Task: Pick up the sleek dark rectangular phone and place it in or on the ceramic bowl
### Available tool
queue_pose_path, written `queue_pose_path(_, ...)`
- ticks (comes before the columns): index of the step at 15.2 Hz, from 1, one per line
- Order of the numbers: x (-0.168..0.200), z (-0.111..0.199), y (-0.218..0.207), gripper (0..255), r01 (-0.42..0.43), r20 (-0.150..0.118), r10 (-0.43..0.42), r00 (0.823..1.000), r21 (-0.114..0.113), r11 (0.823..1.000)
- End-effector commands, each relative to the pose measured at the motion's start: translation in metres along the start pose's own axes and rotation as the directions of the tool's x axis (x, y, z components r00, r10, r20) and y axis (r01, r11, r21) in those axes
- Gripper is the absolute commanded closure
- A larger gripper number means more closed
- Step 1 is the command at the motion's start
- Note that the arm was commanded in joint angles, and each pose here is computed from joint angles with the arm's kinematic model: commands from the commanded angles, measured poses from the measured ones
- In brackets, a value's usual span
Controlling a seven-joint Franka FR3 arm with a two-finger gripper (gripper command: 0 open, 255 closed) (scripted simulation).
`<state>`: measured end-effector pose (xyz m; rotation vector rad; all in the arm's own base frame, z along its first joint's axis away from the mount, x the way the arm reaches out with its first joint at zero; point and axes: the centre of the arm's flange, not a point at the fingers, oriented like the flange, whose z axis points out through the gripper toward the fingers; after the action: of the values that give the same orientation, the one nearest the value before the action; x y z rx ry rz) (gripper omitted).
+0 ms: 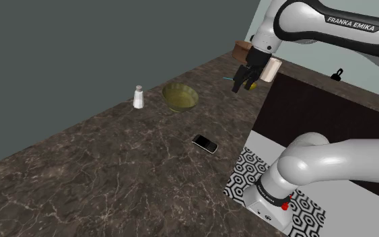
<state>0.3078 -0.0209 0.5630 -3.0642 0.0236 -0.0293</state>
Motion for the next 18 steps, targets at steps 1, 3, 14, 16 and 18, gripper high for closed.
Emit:
queue_pose_path(1,0.000,0.000,0.000,0,0.000,0.000,0.000,1.000,0.000,1.000)
queue_pose_path(3,-0.005,0.022,-0.014,0,0.008,0.001,-0.008,1.000,-0.007,1.000)
queue_pose_path(14,-0.038,0.147,-0.088,0,0.050,0.009,-0.050,0.999,-0.047,0.998)
queue_pose_path(16,-0.044,0.170,-0.100,0,0.058,0.011,-0.057,0.998,-0.054,0.997)
queue_pose_path(18,-0.050,0.193,-0.113,0,0.066,0.013,-0.065,0.998,-0.062,0.996)
